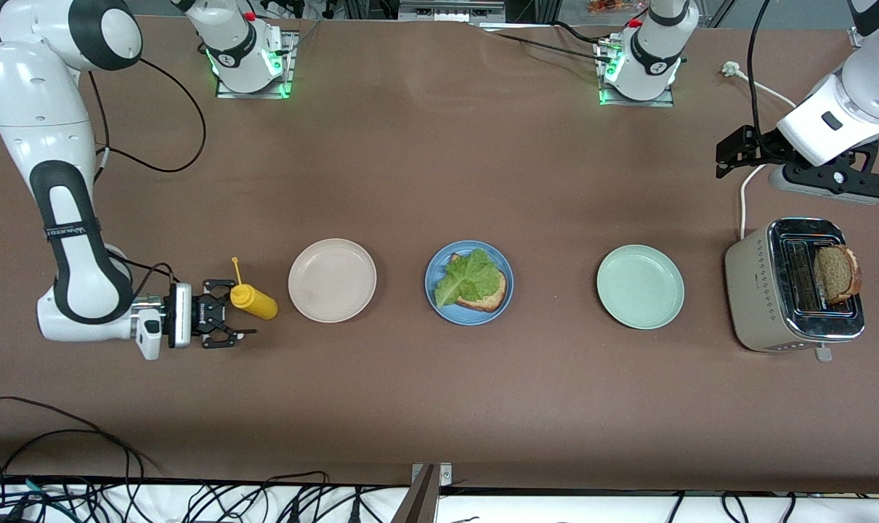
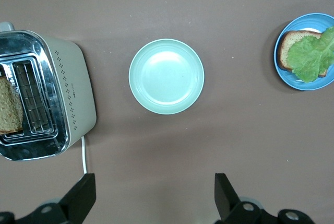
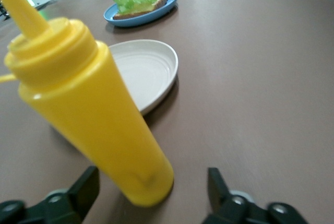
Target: Make sandwich in blue plate with both arms
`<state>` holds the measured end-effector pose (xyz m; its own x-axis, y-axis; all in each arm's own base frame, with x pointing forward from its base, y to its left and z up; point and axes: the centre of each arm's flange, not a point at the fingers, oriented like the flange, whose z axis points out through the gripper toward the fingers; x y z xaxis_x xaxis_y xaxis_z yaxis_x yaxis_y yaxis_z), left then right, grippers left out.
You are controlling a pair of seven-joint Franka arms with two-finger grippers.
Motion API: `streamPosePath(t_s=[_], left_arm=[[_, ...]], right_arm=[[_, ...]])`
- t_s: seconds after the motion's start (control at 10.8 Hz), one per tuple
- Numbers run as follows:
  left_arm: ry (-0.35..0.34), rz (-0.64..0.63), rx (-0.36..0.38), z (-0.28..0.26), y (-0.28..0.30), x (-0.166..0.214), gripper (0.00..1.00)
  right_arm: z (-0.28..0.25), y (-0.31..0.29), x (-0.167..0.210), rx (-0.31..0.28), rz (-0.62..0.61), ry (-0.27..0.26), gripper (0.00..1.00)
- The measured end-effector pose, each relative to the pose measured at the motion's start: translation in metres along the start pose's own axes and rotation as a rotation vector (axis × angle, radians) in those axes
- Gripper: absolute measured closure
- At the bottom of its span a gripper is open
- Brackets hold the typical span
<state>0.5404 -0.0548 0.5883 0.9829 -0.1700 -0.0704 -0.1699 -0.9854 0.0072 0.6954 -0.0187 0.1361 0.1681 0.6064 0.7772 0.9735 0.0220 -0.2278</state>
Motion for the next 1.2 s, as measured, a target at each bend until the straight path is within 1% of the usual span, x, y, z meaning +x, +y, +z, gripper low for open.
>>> streamPosePath(t_s=[0.09,0.19,0.28,0.37,0.56,0.65,0.83,1.02,1.11,1.2], left_arm=[[0.000,0.000,0.000,0.000,0.000,0.000,0.00],[0.000,0.000,0.000,0.000,0.000,0.000,0.00],[0.000,-0.001,0.000,0.000,0.000,0.000,0.00],[0.000,-0.001,0.000,0.000,-0.001,0.000,0.00],[0.000,-0.001,0.000,0.000,-0.001,0.000,0.00],[0.000,-0.002,0.000,0.000,-0.001,0.000,0.00],[0.000,-0.002,0.000,0.000,-0.001,0.000,0.00],[0.000,-0.003,0.000,0.000,-0.001,0.000,0.00],[0.000,-0.003,0.000,0.000,-0.002,0.000,0.00],[0.000,-0.003,0.000,0.000,-0.002,0.000,0.00]], right_arm=[[-0.013,0.000,-0.007,-0.017,0.010,-0.015,0.00],[-0.028,-0.001,-0.014,-0.036,0.018,-0.034,0.00],[-0.046,-0.003,-0.018,-0.054,0.035,-0.063,0.00],[-0.066,-0.006,-0.021,-0.071,0.078,-0.106,0.00],[-0.110,-0.012,-0.011,-0.113,0.220,-0.215,0.00],[-0.132,-0.016,0.001,-0.143,0.281,-0.261,0.00],[-0.173,-0.027,0.040,-0.215,0.419,-0.356,0.00],[-0.197,-0.047,0.098,-0.254,0.630,-0.431,0.00],[-0.202,-0.057,0.127,-0.284,0.723,-0.460,0.00],[-0.204,-0.068,0.151,-0.315,0.804,-0.469,0.00]])
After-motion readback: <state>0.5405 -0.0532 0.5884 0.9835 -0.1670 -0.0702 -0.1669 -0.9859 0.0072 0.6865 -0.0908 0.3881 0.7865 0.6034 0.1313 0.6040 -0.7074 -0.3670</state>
